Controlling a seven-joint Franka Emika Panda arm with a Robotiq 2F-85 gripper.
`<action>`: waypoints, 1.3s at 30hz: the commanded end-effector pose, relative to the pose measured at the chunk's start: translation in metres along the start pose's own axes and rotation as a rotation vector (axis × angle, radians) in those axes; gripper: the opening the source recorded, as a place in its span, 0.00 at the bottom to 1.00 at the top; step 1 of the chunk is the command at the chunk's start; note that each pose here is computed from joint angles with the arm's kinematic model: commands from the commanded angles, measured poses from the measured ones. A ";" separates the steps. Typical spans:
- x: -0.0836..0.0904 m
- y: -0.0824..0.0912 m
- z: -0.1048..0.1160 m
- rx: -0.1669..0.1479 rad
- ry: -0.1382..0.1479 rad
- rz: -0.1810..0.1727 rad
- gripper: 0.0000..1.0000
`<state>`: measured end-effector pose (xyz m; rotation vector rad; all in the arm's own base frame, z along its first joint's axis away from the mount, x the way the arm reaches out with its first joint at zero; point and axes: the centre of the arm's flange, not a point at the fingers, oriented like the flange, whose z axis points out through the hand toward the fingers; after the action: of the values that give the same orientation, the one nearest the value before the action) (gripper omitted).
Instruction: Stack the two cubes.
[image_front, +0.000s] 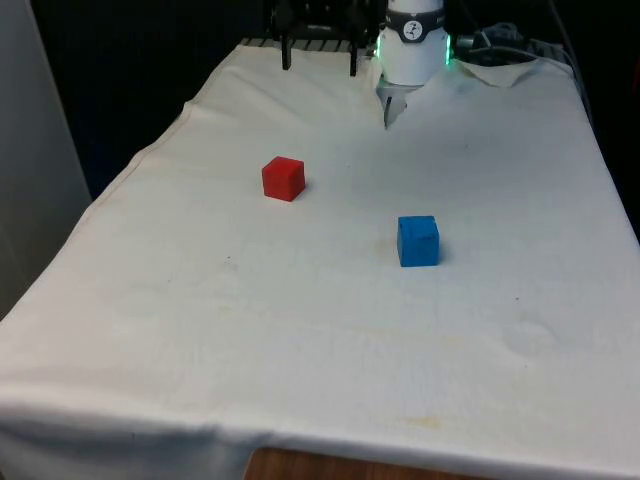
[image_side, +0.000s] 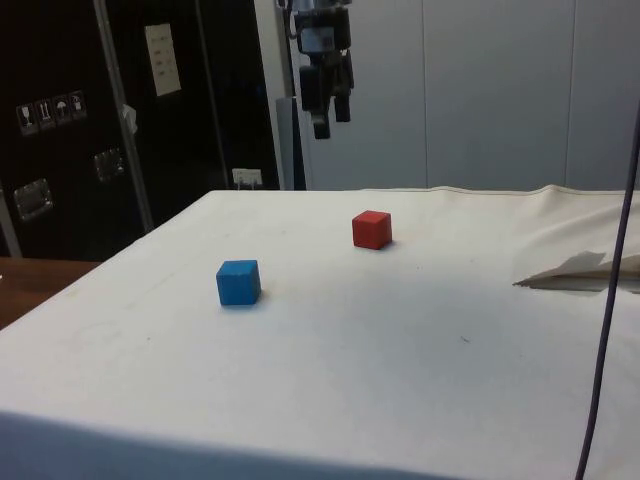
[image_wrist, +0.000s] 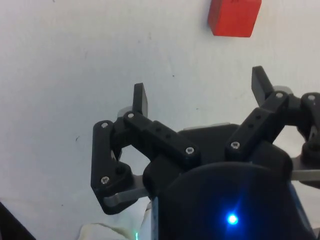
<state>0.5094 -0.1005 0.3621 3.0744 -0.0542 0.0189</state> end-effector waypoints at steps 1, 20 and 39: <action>0.000 0.003 0.003 -0.001 0.009 0.009 1.00; -0.009 0.030 0.044 -0.011 0.022 0.057 1.00; -0.019 0.040 0.084 -0.013 0.030 0.078 1.00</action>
<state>0.4912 -0.1468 0.2828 3.0474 -0.1730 0.0510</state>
